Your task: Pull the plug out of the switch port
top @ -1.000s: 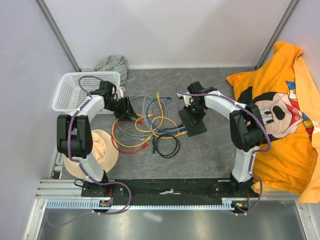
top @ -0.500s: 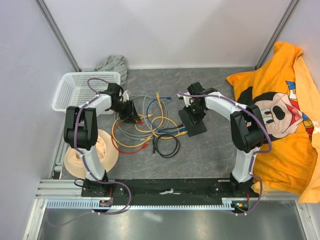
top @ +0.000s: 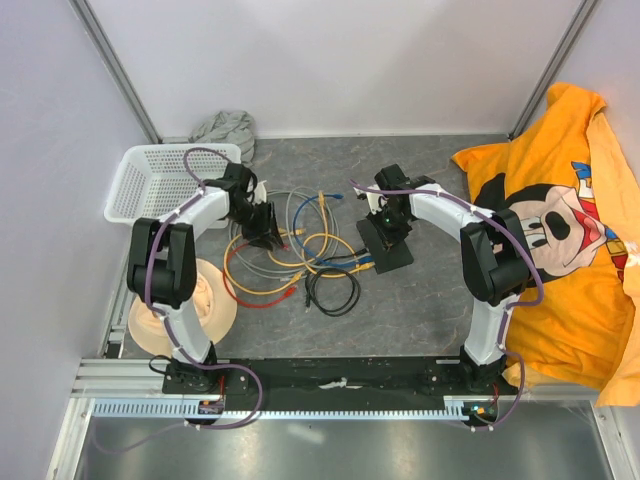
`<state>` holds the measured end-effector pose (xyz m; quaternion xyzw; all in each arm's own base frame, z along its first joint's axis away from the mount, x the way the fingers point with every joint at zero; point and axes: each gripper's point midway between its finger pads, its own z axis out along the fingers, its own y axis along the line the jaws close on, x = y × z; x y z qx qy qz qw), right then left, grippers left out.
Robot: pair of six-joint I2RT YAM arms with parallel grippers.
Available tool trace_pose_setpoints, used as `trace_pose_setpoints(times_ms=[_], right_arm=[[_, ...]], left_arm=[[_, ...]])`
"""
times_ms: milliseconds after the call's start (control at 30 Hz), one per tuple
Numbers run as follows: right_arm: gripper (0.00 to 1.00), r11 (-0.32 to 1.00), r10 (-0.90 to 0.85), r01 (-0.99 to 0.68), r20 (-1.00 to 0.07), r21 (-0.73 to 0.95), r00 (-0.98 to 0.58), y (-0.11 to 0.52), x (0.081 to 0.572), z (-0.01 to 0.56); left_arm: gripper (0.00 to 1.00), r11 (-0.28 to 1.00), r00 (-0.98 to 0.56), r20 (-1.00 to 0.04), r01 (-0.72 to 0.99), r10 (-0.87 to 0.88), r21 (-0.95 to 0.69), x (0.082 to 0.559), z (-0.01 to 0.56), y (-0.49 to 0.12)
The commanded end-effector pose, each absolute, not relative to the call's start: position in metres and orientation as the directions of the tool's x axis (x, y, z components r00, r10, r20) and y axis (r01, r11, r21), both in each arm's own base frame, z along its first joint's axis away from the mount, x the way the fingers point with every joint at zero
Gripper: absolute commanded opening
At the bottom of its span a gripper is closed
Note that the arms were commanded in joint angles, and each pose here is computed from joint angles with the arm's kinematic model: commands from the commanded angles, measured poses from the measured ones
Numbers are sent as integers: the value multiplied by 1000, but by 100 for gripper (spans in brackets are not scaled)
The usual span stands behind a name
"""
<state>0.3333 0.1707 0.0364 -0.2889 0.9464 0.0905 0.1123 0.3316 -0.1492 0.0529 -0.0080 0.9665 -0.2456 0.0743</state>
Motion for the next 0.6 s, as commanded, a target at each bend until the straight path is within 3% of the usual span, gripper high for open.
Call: trace_pose_setpoints(times_ms=[0,167,400,567], right_arm=[[9,797,-556,-586,-199,149,-807,183,321,-19],[9,795,-557,-588,-201,152,-806,186,325,-18],[9,796,-553,-584,-203,156,-808,185,323,-19],[9,795,-556,-588,-211,145,-804,184,324,-15]], left_arm=[[45,874,-971,-154,234,185,-427,292,55,-163],[47,918,-973,-118,226,198,-324,263,31,-141],[50,924,-968,-124,246,219,-293,265,29,-126],[50,963,-968,-101,241,230,-122,258,28,-84]])
